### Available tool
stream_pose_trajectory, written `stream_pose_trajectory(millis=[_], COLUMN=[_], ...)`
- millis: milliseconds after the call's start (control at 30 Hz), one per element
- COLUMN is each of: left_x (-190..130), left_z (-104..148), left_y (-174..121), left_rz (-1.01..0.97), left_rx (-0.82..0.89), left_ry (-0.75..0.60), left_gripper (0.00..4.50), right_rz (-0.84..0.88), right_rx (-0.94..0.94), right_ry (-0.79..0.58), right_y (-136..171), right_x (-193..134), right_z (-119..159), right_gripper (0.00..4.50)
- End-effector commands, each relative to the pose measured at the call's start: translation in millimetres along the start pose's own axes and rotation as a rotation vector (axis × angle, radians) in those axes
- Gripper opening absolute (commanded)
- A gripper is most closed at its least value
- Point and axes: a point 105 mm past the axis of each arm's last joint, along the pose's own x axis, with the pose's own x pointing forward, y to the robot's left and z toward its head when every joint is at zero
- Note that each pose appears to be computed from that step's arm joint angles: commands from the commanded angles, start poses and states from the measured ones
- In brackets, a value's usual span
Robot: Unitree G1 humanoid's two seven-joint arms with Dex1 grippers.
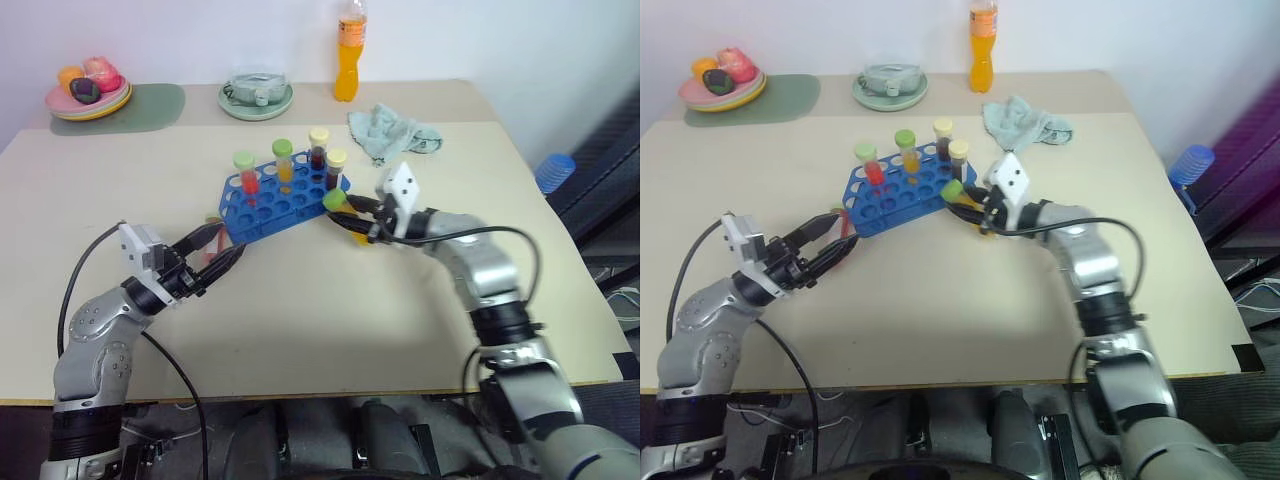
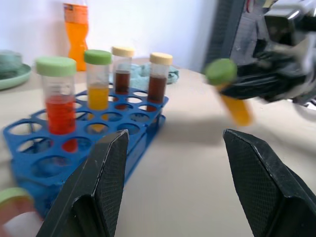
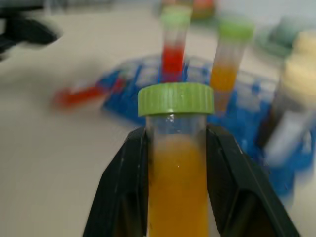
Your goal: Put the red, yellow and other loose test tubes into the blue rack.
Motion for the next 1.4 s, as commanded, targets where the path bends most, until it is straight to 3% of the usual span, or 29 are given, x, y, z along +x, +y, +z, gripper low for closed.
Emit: stream_pose_trajectory(millis=[33,167,433,533,667,700,933,1400], left_x=[5,9,13,15,16,16,20,23], left_z=[3,-3,-2,0,4,4,8,2], left_y=[-4,-9,-11,-13,-15,-15,-19,-28], left_rz=[-0.038,-0.091,-0.146,-0.154,-0.146,-0.144,-0.135,-0.150], left_rx=[0.016,0.023,0.061,0.069,0.077,0.077,0.077,0.030], left_ry=[-0.017,0.010,0.037,0.038,0.031,0.031,0.029,0.031], left_gripper=[3.14,3.14,3.14,3.14,3.14,3.14,3.14,3.14], right_rz=[0.031,0.016,0.033,0.031,0.023,0.017,-0.067,-0.064], right_rx=[0.085,0.126,0.177,0.150,0.133,0.129,0.137,0.191], right_ry=[0.190,0.358,0.559,0.589,0.587,0.587,0.800,0.997], right_y=[7,3,-5,-10,-11,-11,-11,-8], right_x=[-19,-35,-46,-47,-44,-44,-66,-93], right_z=[-19,-37,-72,-76,-75,-74,-75,-77], right_gripper=[1.19,1.19,1.19,2.38,4.30,4.42,4.42,4.42])
